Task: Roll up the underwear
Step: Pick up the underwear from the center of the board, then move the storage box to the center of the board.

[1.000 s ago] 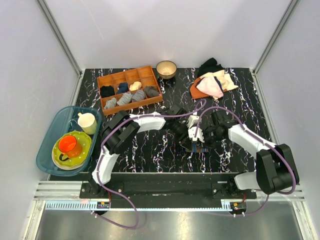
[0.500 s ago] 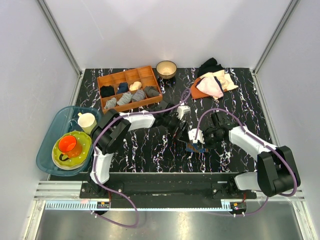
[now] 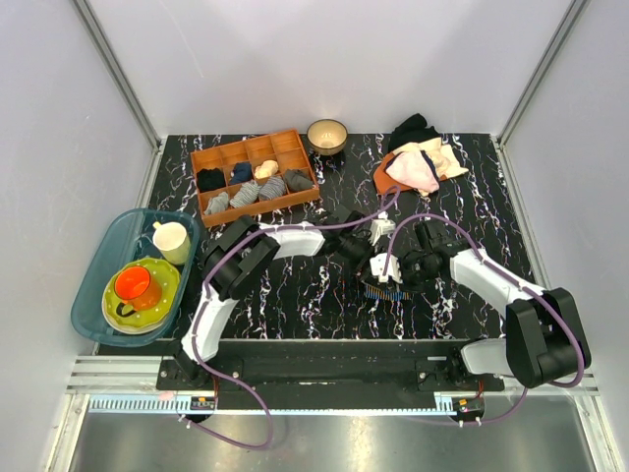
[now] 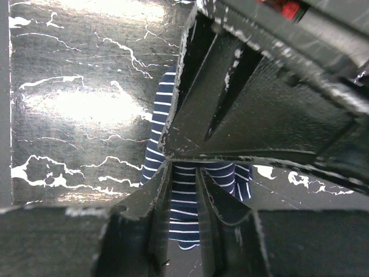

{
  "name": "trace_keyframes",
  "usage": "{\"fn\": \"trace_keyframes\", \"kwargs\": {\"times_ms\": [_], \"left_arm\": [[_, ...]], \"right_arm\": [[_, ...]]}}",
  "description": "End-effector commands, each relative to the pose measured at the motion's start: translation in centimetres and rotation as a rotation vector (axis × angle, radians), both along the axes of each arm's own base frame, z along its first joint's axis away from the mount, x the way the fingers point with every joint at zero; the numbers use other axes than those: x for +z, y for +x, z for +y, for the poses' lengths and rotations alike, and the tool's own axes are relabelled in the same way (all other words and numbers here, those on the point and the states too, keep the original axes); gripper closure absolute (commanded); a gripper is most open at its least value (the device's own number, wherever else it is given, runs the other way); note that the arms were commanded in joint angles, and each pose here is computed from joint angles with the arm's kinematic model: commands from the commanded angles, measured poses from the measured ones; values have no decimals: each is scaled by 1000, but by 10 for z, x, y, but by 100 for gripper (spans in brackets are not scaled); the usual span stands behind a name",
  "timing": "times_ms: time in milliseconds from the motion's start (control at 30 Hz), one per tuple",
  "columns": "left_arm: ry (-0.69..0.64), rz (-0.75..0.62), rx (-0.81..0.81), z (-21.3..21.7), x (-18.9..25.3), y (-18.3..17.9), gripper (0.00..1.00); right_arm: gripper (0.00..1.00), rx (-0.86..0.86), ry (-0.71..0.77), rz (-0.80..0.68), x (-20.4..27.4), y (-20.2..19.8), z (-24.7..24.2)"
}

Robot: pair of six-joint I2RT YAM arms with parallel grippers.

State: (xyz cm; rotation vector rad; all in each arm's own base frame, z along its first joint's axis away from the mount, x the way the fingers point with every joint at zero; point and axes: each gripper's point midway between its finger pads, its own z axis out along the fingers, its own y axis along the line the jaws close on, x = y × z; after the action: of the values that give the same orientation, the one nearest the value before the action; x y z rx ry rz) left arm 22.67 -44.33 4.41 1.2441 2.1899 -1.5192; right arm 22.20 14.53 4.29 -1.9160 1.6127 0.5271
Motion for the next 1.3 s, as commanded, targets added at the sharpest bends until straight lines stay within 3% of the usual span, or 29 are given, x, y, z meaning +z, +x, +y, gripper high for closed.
{"fn": "trace_keyframes", "kwargs": {"times_ms": [0,133,267,367,467,567,667,700,833,967,1133,1267], "left_arm": [[134,78,-37,19,-45,-21,48],[132,88,-43,21,-42,-24,73],[116,85,3,23,-29,-15,88],[49,63,75,28,-4,1,96],[-8,1,143,39,24,16,98],[-40,-56,196,57,52,23,99],[-56,-92,263,81,76,31,100],[-81,-122,279,88,93,33,100],[-69,-171,425,138,116,62,100],[-57,-227,612,195,144,97,100],[51,-389,883,289,172,160,99],[124,-419,968,333,188,202,100]], "right_arm": [[73,-33,-129,38,-23,-11,-24],[73,-40,-121,41,-21,-10,-22],[72,-63,-82,32,-2,-2,-15],[64,-119,-45,-1,37,14,-9],[53,-284,5,10,85,31,-4],[38,-338,73,7,124,34,3],[16,-418,179,2,156,39,11],[2,-437,219,-15,166,44,16],[0,-535,348,153,165,37,34],[0,-496,376,282,145,22,41],[0,-513,396,254,153,24,35],[0,-536,389,206,153,27,29]]}}
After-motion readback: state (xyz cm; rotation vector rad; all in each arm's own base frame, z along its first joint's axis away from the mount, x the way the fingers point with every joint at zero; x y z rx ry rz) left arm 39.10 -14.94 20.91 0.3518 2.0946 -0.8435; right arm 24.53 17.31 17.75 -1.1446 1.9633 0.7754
